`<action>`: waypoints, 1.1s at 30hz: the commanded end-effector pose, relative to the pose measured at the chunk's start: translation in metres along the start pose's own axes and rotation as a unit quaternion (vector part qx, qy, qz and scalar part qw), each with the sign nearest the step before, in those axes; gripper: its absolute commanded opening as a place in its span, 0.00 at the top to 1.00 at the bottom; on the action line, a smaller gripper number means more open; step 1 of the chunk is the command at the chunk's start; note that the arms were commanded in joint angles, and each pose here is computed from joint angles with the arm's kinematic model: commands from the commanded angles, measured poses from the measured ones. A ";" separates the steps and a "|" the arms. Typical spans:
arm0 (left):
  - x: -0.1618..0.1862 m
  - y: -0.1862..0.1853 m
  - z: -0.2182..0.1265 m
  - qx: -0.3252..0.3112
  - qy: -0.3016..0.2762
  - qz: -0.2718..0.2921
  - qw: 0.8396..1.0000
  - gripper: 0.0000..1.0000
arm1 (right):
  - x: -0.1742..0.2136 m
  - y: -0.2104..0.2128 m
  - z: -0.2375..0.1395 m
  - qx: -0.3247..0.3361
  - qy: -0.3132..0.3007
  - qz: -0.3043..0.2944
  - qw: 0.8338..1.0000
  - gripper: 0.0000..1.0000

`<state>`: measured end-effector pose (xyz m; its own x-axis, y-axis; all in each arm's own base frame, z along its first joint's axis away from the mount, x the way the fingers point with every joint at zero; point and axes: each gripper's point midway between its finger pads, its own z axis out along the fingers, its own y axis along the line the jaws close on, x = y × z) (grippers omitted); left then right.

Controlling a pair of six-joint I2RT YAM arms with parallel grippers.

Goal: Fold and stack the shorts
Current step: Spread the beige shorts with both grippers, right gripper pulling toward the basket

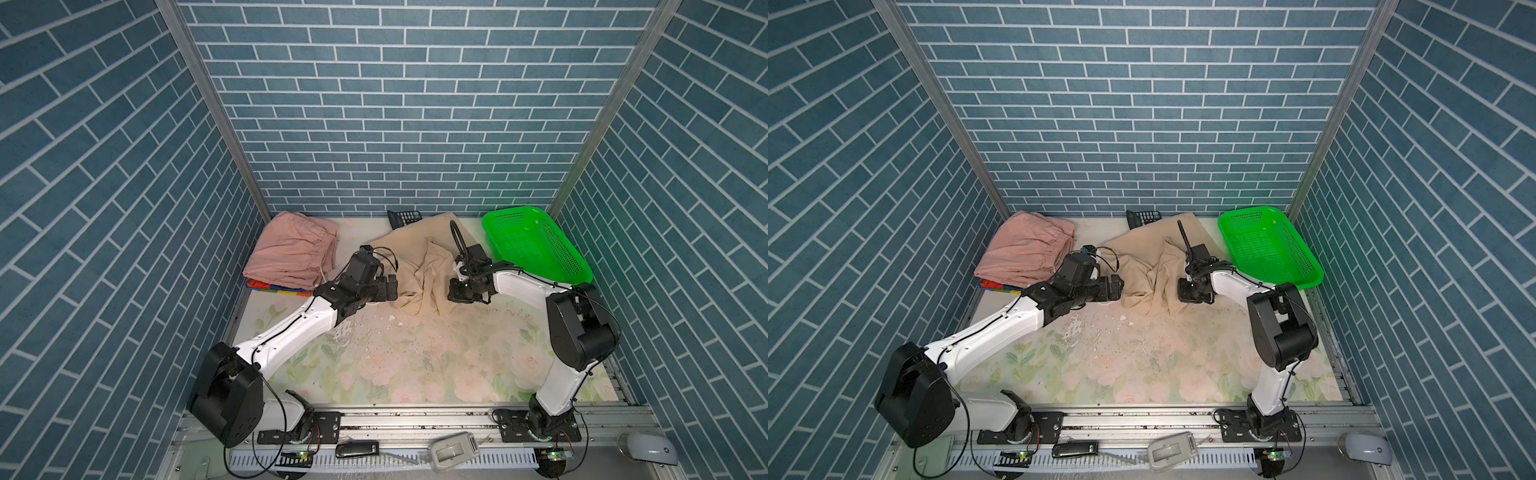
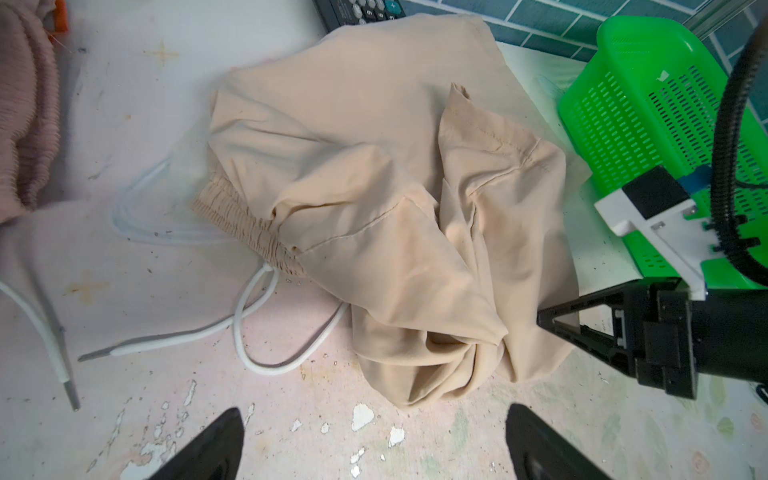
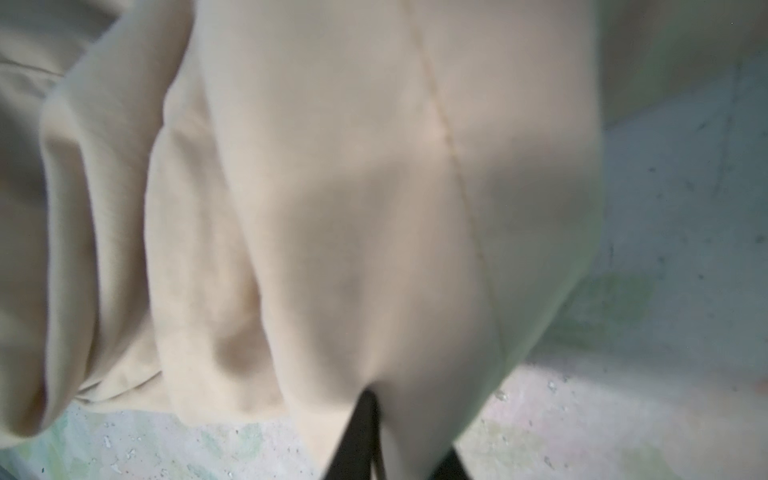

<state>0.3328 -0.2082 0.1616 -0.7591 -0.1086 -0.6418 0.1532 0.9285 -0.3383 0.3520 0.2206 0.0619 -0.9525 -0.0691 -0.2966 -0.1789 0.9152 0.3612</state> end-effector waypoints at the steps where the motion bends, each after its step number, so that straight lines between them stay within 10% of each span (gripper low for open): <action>1: 0.000 -0.002 -0.005 0.014 -0.005 -0.015 1.000 0.00 | -0.048 0.043 -0.061 -0.053 -0.079 -0.030 0.995 1.00; 5: 0.003 -0.003 -0.004 0.017 -0.003 -0.018 1.000 0.00 | -0.086 0.041 -0.156 -0.033 -0.176 -0.041 0.983 1.00; 9: 0.006 -0.005 0.003 0.027 0.000 -0.026 0.999 0.00 | -0.103 -0.045 -0.202 0.006 -0.219 0.068 0.973 1.00; 23: 0.047 -0.011 0.043 0.043 0.072 -0.030 0.996 0.00 | -0.071 -0.107 -0.157 0.043 -0.166 0.122 0.978 0.98; 33: 0.033 -0.001 0.055 0.018 0.071 -0.026 0.997 0.00 | -0.044 -0.070 -0.161 0.107 -0.159 0.008 0.981 0.06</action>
<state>0.3293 -0.2352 0.0920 -0.8636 -0.0916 -0.4958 0.1344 0.9060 -0.4014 0.3855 0.0866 0.1936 -0.8207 0.1603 -0.5484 -0.0023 0.9589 0.2837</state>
